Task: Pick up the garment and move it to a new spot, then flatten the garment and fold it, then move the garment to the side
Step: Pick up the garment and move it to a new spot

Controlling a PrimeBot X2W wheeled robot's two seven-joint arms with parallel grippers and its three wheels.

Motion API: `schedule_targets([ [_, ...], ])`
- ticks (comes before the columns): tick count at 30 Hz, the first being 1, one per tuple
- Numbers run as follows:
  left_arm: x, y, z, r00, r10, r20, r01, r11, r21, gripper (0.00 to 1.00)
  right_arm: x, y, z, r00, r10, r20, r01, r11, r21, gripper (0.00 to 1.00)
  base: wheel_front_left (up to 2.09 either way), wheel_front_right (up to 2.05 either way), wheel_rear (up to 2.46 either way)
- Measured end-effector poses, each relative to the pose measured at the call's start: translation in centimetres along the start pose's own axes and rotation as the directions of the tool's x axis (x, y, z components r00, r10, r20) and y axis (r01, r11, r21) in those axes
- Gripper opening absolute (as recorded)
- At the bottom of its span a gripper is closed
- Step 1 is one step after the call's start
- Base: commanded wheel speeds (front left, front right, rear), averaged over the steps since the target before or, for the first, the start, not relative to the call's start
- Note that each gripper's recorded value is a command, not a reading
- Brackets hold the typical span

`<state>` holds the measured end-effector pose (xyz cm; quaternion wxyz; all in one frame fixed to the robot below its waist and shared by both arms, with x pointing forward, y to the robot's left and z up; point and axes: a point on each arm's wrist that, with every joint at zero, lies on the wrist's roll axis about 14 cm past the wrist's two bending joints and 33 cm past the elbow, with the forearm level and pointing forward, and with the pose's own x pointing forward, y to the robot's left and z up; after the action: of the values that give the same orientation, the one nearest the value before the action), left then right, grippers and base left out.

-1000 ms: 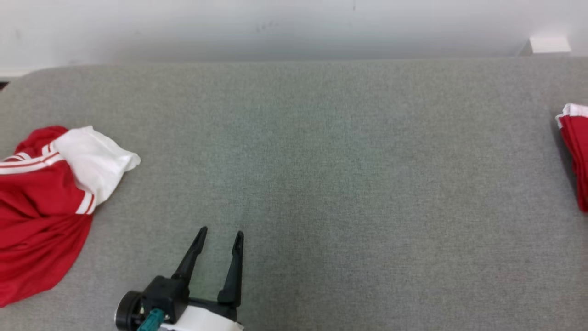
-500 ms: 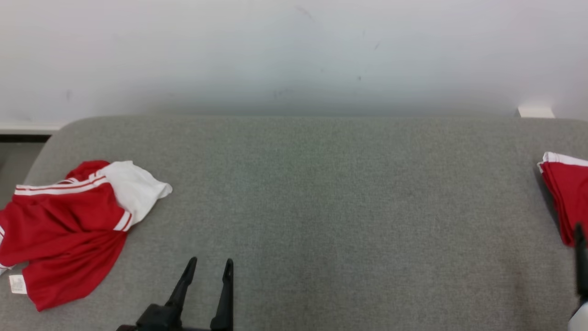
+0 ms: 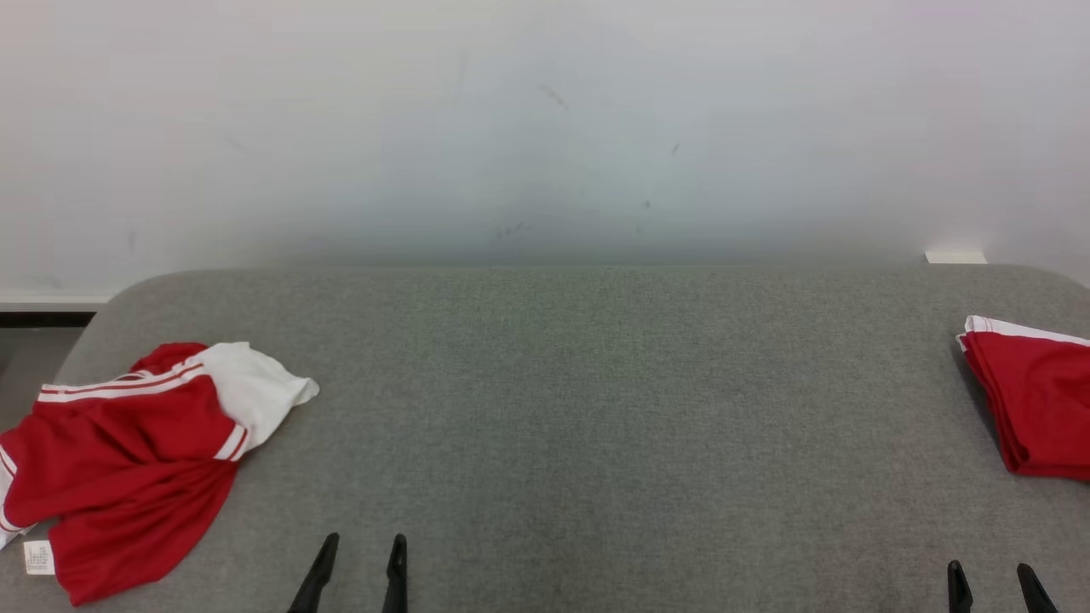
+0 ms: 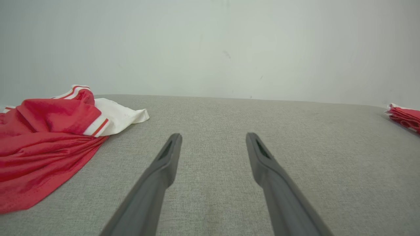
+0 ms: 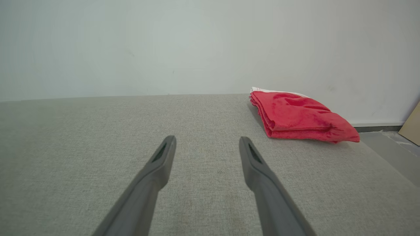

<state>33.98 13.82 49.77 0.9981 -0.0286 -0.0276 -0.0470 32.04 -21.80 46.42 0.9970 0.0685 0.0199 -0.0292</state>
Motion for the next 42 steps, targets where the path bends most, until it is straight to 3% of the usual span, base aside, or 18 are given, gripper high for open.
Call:
schedule_targets([
  [8, 0.1, -0.2, 0.0, 1.0, -0.011, 0.0, 0.011, 1.0, 0.001, 1.0, 0.2, 0.5, 0.5, 1.0, 0.012, 0.018, -0.012, 1.0, -0.011, 1.0, 0.0, 0.0, 0.0],
  [16, -0.8, 1.8, 0.5, 0.998, 0.057, 0.014, -0.057, 0.998, 0.003, 1.0, 2.0, 6.1, 0.7, 0.982, 0.186, 0.019, -0.186, 0.983, -0.003, 1.0, 0.0, 0.0, 0.0],
  [22, -3.8, 5.8, 0.8, 0.977, 0.211, 0.022, -0.211, 0.977, 0.009, 1.0, 3.5, 12.9, 0.3, 0.925, 0.38, 0.005, -0.38, 0.925, 0.011, 1.0, 0.0, 0.0, 0.0],
  [31, -9.3, 10.9, 0.9, 0.898, 0.44, 0.018, -0.44, 0.898, -0.013, 1.0, 4.7, 20.3, -0.6, 0.815, 0.579, -0.023, -0.579, 0.815, 0.016, 1.0, 0.0, 0.0, 0.0],
  [36, -7.3, 13.1, 2.4, 0.882, 0.468, 0.055, -0.469, 0.883, 0.011, 1.0, 7.1, 20.5, -0.6, 0.806, 0.592, -0.011, -0.592, 0.806, 0.006, 1.0, 0.0, 0.0, 0.0],
  [42, -0.9, 17.9, 2.8, 0.874, 0.484, 0.037, -0.485, 0.868, 0.105, 1.0, 12.3, 17.2, -1.9, 0.831, 0.556, -0.024, -0.556, 0.829, -0.057, 1.0, 0.0, 0.0, 0.0],
])
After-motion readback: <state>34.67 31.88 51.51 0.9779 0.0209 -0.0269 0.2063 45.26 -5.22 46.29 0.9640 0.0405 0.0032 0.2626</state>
